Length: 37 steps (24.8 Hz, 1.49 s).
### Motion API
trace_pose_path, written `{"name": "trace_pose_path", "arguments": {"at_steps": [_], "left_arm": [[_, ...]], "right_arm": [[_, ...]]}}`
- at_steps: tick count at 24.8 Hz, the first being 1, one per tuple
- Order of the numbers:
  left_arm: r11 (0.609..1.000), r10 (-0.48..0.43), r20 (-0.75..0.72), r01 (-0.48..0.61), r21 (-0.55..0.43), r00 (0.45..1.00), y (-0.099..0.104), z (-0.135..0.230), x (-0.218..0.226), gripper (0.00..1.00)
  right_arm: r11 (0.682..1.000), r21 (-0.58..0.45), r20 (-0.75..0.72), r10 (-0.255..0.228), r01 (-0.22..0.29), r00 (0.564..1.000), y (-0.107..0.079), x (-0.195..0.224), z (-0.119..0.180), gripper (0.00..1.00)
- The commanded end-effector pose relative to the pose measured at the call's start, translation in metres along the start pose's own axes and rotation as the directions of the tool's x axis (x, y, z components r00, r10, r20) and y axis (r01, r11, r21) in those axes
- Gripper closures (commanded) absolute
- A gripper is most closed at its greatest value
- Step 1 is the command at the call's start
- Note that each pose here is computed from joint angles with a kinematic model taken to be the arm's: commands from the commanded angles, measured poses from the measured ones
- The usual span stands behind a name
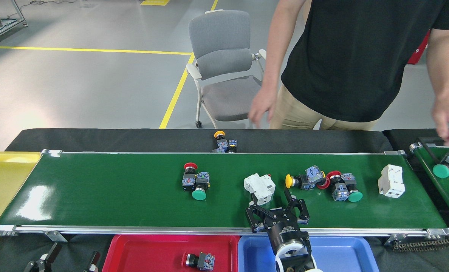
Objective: Pick switch part from conveyor to tray
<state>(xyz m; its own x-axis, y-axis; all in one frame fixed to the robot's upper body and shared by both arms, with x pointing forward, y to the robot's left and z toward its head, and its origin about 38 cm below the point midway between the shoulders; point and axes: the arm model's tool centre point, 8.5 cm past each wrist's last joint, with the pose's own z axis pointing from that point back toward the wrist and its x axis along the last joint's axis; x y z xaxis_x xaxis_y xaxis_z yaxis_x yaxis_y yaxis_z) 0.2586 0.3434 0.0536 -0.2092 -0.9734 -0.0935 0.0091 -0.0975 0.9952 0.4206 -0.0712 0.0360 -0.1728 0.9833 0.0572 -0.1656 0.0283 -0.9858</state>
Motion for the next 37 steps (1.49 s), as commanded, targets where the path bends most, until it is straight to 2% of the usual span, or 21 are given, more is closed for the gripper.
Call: {"name": "trace_pose_path", "arguments": {"at_steps": [1, 2, 3, 4, 6, 7, 9, 12, 16, 18, 20, 21, 23, 24, 26, 29, 30, 31, 32, 33, 37], "left_arm": [[0.999, -0.013, 0.029, 0.015, -0.052, 0.999, 0.006, -0.026, 0.002, 0.0], [0.998, -0.01, 0.043, 0.013, -0.069, 0.999, 0.008, -0.039, 0.005, 0.0], [0.997, -0.009, 0.053, 0.014, -0.079, 0.999, 0.01, -0.05, 0.007, 0.0], [0.996, -0.002, 0.058, 0.007, -0.084, 0.998, 0.01, -0.058, 0.009, 0.0], [0.997, -0.014, 0.077, 0.02, -0.079, 0.997, 0.013, -0.068, 0.014, 0.0], [0.996, -0.032, 0.091, 0.039, -0.082, 0.995, 0.014, -0.075, 0.022, 0.0], [0.994, -0.059, 0.097, 0.068, -0.089, 0.994, 0.015, -0.084, 0.032, 0.0], [0.994, -0.054, 0.102, 0.063, -0.088, 0.993, 0.013, -0.098, 0.053, 0.0], [0.993, -0.037, 0.092, 0.046, -0.104, 0.995, 0.008, -0.124, 0.063, 0.0], [0.993, -0.027, 0.082, 0.036, -0.111, 0.996, 0.007, -0.138, 0.058, 0.0], [0.992, -0.017, 0.075, 0.026, -0.122, 0.997, 0.006, -0.151, 0.053, 0.0], [0.991, -0.013, 0.073, 0.023, -0.132, 0.997, 0.004, -0.155, 0.051, 0.0], [0.989, -0.012, 0.07, 0.022, -0.146, 0.997, 0.002, -0.156, 0.047, 0.0], [0.989, -0.011, 0.069, 0.021, -0.147, 0.998, 0.001, -0.156, 0.047, 0.0], [0.988, -0.012, 0.068, 0.023, -0.152, 0.998, -0.001, -0.155, 0.045, 0.0], [0.988, -0.012, 0.069, 0.022, -0.15, 0.998, 0.0, -0.157, 0.045, 0.0], [0.988, -0.008, 0.069, 0.019, -0.152, 0.998, 0.0, -0.159, 0.046, 0.0], [0.988, -0.005, 0.068, 0.016, -0.155, 0.998, 0.0, -0.163, 0.045, 0.0], [0.987, -0.001, 0.066, 0.012, -0.163, 0.998, -0.002, -0.166, 0.043, 0.0], [0.985, 0.002, 0.06, 0.008, -0.17, 0.998, -0.004, -0.17, 0.042, 0.0], [0.981, 0.01, 0.024, -0.005, -0.196, 1.0, -0.007, -0.186, 0.03, 0.0]], "right_arm": [[1.0, -0.025, -0.003, -0.009, 0.009, 1.0, -0.014, 0.004, -0.011, 0.09], [0.999, -0.024, 0.001, -0.02, 0.02, 1.0, -0.018, 0.004, -0.015, 0.19], [1.0, -0.025, 0.012, -0.019, 0.019, 1.0, -0.022, 0.004, -0.021, 0.4], [1.0, -0.013, 0.03, -0.012, 0.013, 0.999, -0.022, 0.005, -0.026, 0.56], [0.999, 0.032, 0.07, -0.003, 0.001, 0.998, -0.015, 0.008, -0.03, 0.63], [0.999, 0.045, 0.087, -0.005, 0.001, 0.996, -0.016, 0.009, -0.031, 0.72], [0.999, 0.042, 0.105, -0.014, 0.009, 0.994, -0.019, 0.011, -0.031, 0.72], [0.997, -0.012, 0.199, -0.074, 0.078, 0.977, -0.043, 0.022, -0.026, 0.71], [0.996, -0.053, 0.325, -0.049, 0.07, 0.944, -0.071, -0.005, 0.005, 0.7], [0.993, -0.083, 0.39, -0.049, 0.089, 0.92, -0.086, -0.031, 0.035, 0.67], [0.994, -0.093, 0.472, -0.009, 0.06, 0.881, -0.092, -0.063, 0.076, 0.65], [0.996, -0.08, 0.497, 0.003, 0.043, 0.867, -0.086, -0.077, 0.094, 0.65], [1.0, -0.026, 0.533, 0.013, 0.001, 0.846, -0.06, -0.106, 0.122, 0.65], [1.0, -0.021, 0.547, 0.021, -0.011, 0.837, -0.054, -0.119, 0.132, 0.65], [1.0, 0.007, 0.599, 0.013, -0.022, 0.8, -0.032, -0.146, 0.172, 0.63], [0.997, 0.064, 0.436, -0.054, 0.029, 0.898, -0.009, -0.201, 0.213, 0.61], [0.995, 0.083, 0.42, -0.091, 0.061, 0.903, 0.002, -0.196, 0.217, 0.57], [0.992, 0.094, 0.412, -0.119, 0.088, 0.904, 0.009, -0.189, 0.219, 0.45], [0.989, 0.106, 0.403, -0.135, 0.1, 0.905, 0.016, -0.183, 0.218, 0.21], [0.987, 0.124, 0.396, -0.14, 0.098, 0.908, 0.022, -0.178, 0.218, 0.06], [0.984, 0.142, 0.374, -0.157, 0.11, 0.914, 0.028, -0.179, 0.22, 0.02]]}}
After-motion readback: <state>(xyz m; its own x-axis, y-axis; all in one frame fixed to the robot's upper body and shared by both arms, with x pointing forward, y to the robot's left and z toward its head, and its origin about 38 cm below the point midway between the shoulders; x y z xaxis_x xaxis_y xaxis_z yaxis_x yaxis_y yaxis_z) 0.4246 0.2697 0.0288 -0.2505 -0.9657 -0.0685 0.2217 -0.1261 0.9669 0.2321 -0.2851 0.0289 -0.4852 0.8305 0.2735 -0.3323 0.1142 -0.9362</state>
